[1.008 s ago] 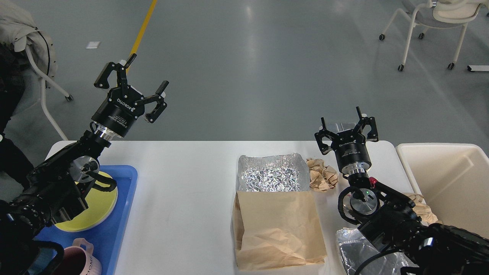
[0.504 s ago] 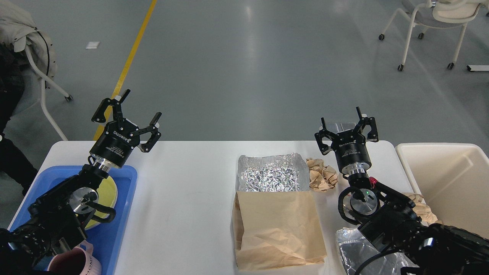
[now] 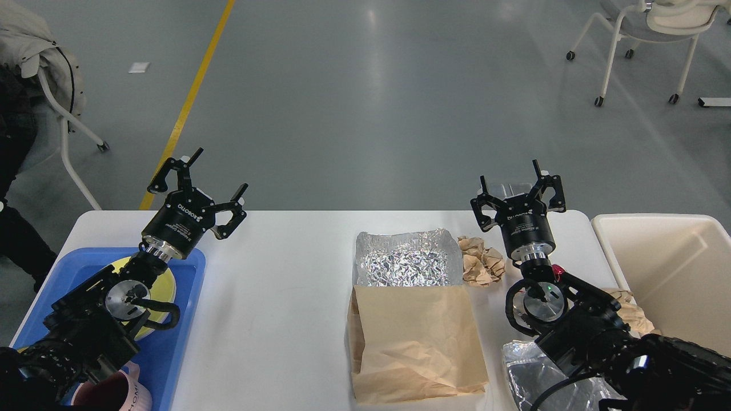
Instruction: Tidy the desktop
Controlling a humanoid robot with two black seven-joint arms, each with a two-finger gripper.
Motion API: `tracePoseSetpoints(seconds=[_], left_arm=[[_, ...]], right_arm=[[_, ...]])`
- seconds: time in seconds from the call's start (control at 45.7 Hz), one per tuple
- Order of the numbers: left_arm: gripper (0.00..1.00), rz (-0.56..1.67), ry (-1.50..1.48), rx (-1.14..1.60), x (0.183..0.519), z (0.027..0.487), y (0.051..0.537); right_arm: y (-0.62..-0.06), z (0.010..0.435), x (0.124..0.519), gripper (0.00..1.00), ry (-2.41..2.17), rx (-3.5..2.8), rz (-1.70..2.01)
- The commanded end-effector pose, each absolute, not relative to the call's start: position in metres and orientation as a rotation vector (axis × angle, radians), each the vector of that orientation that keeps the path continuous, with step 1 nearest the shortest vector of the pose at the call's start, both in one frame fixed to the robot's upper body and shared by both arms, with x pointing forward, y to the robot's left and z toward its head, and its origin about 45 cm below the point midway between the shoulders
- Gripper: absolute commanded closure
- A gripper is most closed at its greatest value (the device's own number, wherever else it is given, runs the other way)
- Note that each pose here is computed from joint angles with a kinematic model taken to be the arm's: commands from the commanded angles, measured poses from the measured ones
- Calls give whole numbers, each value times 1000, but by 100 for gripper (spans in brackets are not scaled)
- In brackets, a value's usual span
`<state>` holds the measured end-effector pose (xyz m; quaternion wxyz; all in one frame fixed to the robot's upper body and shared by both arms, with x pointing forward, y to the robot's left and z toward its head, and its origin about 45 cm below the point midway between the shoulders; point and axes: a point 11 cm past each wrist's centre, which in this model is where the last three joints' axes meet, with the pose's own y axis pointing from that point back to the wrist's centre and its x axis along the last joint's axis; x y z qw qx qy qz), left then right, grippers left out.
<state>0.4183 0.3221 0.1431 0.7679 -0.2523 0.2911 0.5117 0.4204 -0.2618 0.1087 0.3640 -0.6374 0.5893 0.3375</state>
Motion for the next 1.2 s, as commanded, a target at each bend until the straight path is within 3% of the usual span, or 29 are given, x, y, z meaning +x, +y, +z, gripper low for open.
tracePoseSetpoints(seconds=[0.0, 1.183], left_arm=[[0, 1119, 638, -547, 416, 140, 323], [0, 1168, 638, -534, 417, 136, 327]], right_arm=[[-262, 109, 420, 0, 1517, -1640, 868], [-262, 109, 420, 0, 1517, -1640, 868]])
